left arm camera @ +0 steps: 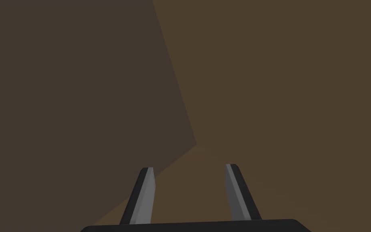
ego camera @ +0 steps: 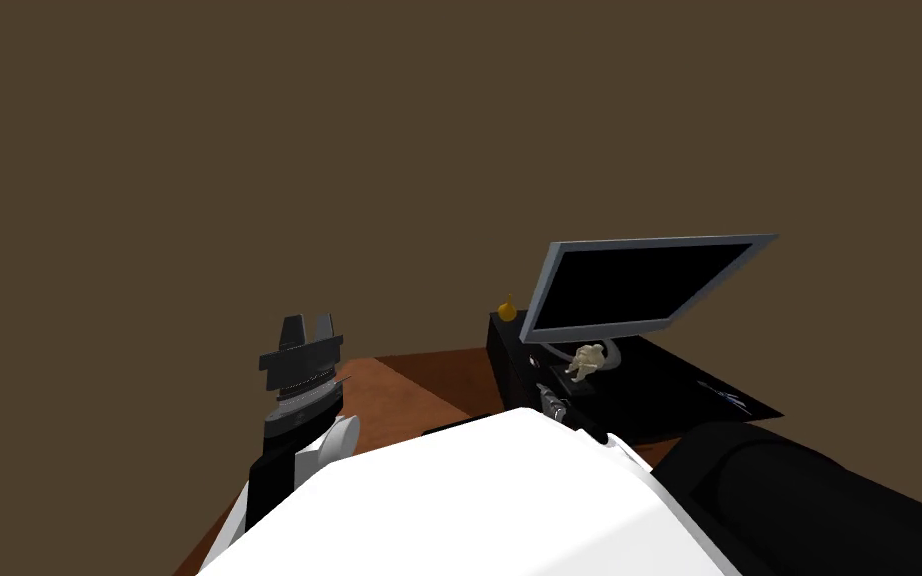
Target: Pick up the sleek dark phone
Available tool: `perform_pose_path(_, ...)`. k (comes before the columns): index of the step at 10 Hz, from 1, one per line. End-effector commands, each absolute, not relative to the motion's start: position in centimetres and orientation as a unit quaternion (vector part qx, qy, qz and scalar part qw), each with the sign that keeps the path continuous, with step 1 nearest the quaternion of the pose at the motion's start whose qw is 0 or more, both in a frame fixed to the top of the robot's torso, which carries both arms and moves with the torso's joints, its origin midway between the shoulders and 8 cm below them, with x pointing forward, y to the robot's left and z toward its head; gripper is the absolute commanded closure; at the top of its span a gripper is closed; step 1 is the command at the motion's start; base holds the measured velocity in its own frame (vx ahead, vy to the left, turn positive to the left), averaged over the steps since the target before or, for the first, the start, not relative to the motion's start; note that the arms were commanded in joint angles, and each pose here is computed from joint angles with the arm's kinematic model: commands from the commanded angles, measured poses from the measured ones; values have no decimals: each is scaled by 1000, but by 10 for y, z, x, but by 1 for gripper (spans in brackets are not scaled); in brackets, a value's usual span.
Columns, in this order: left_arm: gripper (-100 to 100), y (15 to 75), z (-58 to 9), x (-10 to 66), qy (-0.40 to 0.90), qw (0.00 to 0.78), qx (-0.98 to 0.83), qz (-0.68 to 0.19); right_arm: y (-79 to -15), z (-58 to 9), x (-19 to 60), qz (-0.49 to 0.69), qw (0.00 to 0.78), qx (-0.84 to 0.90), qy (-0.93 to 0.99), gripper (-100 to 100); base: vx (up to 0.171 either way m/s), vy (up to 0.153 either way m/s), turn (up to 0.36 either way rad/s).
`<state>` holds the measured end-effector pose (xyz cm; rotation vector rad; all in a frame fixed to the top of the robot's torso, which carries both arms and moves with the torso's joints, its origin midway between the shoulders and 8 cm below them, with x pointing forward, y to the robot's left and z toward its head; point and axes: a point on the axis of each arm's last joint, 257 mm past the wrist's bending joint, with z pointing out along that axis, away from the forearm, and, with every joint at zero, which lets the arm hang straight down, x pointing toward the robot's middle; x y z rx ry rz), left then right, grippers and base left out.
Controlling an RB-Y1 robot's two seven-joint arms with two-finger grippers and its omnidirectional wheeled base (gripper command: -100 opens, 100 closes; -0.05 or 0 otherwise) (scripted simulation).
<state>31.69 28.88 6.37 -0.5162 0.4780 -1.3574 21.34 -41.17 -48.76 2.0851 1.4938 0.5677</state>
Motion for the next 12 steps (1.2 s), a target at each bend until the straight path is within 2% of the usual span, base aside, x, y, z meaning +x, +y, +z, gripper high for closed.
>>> perform_pose_path(1,0,289,64,317,216,722,-234,-615,-417,-496,208,192,243,774,552,-100,13,-43,157)
perform_pose_path(7,0,289,64,317,216,722,-234,-614,-439,-546,127,83,174,806,560,-100,5,-59,252)
perform_pose_path(12,0,289,64,317,216,722,-234,-614,-460,-576,39,-27,102,821,562,-100,-18,-93,312)
